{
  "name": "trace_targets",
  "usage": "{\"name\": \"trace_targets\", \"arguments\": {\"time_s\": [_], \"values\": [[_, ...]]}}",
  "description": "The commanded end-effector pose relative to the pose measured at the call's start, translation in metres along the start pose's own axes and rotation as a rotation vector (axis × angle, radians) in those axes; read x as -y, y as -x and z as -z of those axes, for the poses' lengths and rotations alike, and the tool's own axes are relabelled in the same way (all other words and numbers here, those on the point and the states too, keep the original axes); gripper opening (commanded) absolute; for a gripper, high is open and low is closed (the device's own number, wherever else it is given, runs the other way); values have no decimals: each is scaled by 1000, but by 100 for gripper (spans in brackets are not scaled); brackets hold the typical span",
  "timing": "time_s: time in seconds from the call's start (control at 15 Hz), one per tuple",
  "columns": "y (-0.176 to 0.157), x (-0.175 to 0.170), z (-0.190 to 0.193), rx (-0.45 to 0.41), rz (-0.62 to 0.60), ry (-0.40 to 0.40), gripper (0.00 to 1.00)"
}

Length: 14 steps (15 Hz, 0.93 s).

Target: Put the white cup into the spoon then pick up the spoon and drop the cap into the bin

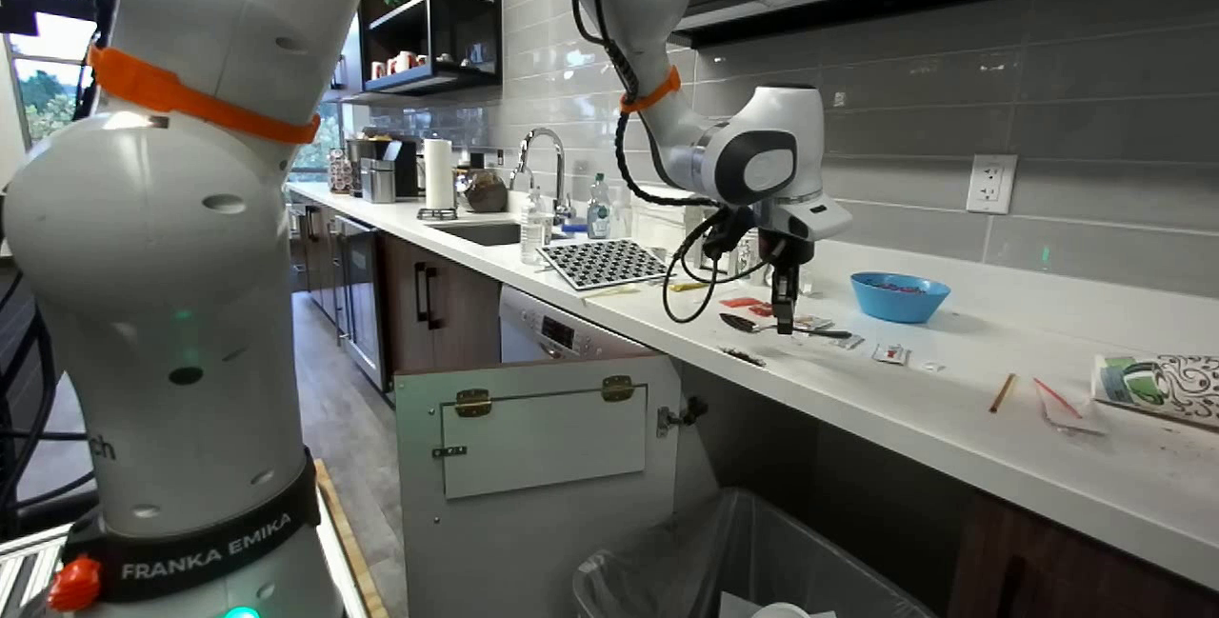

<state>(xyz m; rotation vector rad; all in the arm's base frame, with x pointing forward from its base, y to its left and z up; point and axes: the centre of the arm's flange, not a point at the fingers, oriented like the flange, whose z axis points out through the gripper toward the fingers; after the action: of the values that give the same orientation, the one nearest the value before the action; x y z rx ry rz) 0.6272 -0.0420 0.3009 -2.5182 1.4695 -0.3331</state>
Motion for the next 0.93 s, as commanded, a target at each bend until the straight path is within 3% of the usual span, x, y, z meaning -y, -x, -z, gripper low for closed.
{"name": "trace_targets", "arguments": {"time_s": [0.0, 0.4, 0.87], "values": [[-1, 7, -12, 27, -25, 13, 3], [-5, 10, -24, 75, -41, 16, 3], [-6, 18, -32, 126, -26, 78, 3]]}}
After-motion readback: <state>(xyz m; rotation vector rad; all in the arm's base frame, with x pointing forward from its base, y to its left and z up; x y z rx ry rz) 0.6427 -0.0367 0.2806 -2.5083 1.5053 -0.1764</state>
